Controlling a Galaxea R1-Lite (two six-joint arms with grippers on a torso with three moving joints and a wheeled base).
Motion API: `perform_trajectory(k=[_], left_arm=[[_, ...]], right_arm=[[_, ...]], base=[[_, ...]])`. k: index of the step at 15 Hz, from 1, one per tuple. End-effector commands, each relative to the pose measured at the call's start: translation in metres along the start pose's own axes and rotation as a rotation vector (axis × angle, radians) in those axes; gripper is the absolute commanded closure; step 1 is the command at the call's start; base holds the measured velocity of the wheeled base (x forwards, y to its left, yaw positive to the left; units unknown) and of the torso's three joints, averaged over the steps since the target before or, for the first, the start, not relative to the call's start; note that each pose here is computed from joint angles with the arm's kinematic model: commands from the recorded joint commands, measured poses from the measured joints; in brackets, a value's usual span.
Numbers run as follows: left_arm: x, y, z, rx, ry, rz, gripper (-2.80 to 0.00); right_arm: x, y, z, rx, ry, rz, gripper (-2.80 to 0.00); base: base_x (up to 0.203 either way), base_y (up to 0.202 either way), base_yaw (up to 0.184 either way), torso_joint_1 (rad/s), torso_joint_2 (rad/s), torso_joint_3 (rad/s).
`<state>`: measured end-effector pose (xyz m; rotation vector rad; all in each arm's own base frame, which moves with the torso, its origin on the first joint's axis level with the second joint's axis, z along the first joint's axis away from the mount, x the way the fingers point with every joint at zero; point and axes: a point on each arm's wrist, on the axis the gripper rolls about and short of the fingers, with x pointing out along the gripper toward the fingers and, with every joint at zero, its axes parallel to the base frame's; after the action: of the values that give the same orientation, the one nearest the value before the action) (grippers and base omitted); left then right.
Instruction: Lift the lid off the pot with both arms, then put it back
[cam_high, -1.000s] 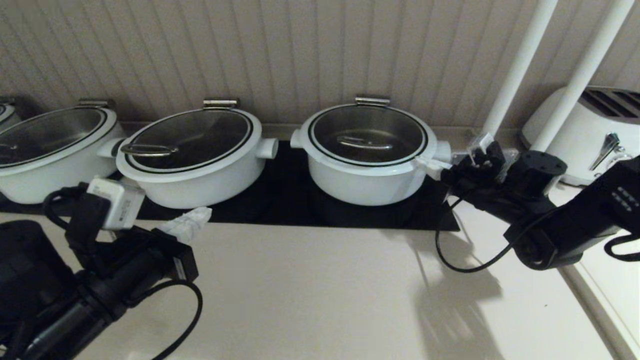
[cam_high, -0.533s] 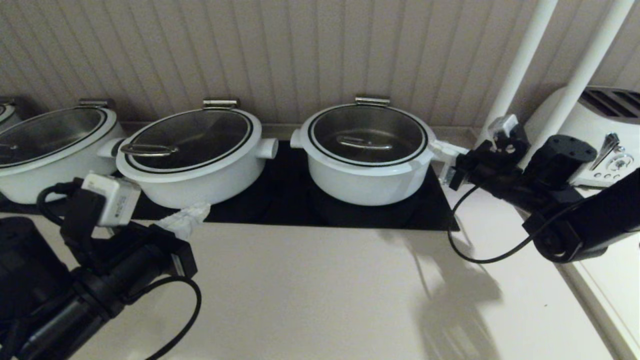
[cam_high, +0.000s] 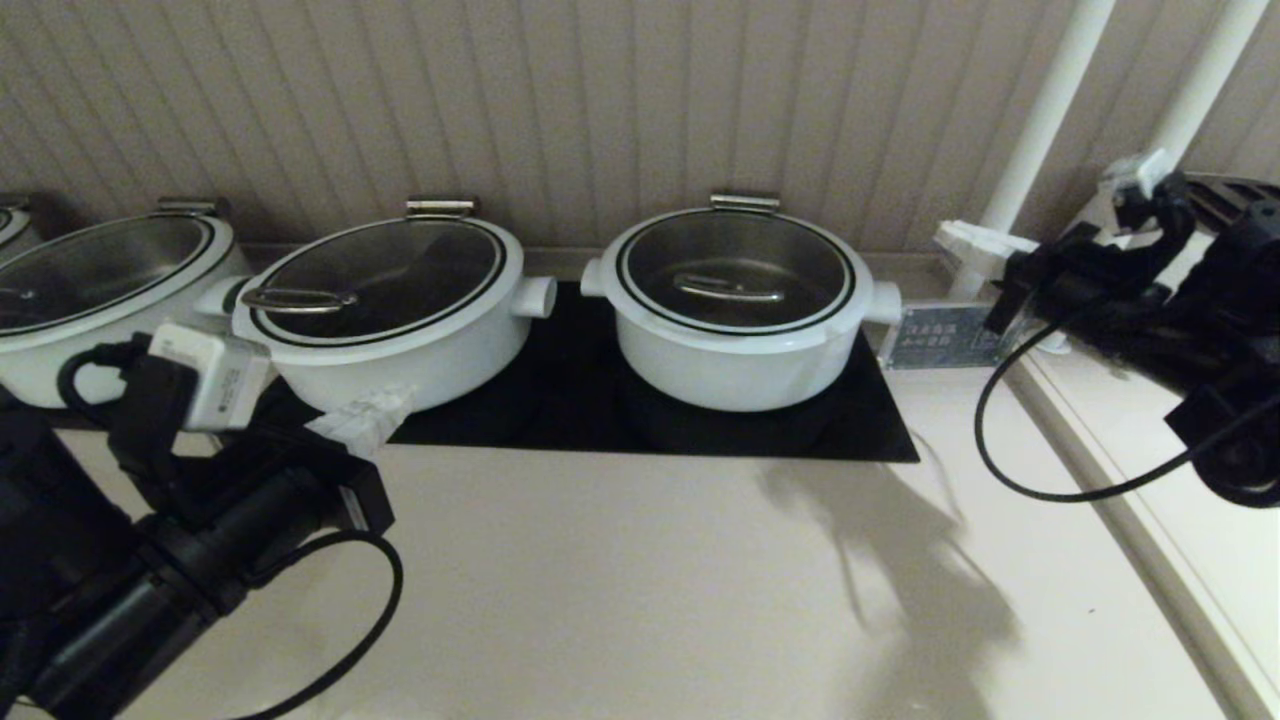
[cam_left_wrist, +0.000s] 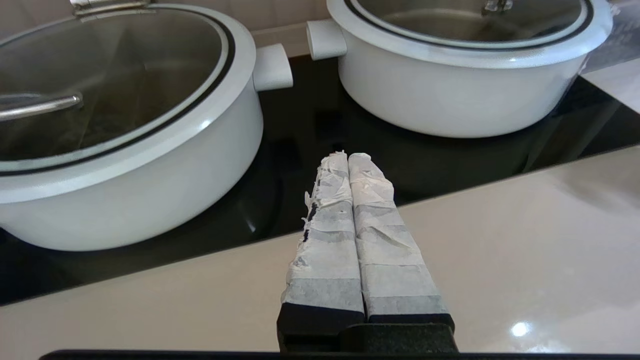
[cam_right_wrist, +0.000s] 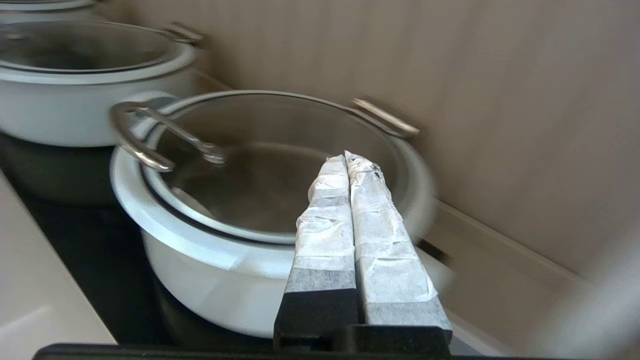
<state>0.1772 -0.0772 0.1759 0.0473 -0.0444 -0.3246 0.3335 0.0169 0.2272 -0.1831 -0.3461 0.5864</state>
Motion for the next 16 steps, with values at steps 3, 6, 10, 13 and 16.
perform_trajectory(k=[3, 6, 10, 13, 16], left_arm=[[-0.008, 0.005, 0.000, 0.002, -0.010, 0.027, 0.00], [-0.027, 0.022, -0.005, 0.006, -0.003, 0.120, 0.00], [-0.077, 0.032, -0.021, 0.008, 0.001, 0.222, 0.00], [-0.104, 0.037, -0.022, 0.007, 0.001, 0.326, 0.00], [-0.142, 0.029, -0.029, 0.011, 0.000, 0.343, 0.00]], right_arm=[[-0.044, 0.003, 0.022, -0.013, 0.029, -0.062, 0.00], [-0.070, 0.020, 0.006, 0.033, 0.102, -0.067, 0.00], [-0.092, 0.038, -0.012, 0.056, 0.143, -0.081, 0.00], [-0.106, 0.050, -0.023, 0.069, 0.167, -0.086, 0.00], [-0.117, 0.059, -0.032, 0.067, 0.210, -0.094, 0.00]], base=[[0.000, 0.000, 0.000, 0.000, 0.00, 0.000], [0.000, 0.000, 0.000, 0.000, 0.00, 0.000], [0.000, 0.000, 0.000, 0.000, 0.00, 0.000], [0.000, 0.000, 0.000, 0.000, 0.00, 0.000], [0.000, 0.000, 0.000, 0.000, 0.00, 0.000]])
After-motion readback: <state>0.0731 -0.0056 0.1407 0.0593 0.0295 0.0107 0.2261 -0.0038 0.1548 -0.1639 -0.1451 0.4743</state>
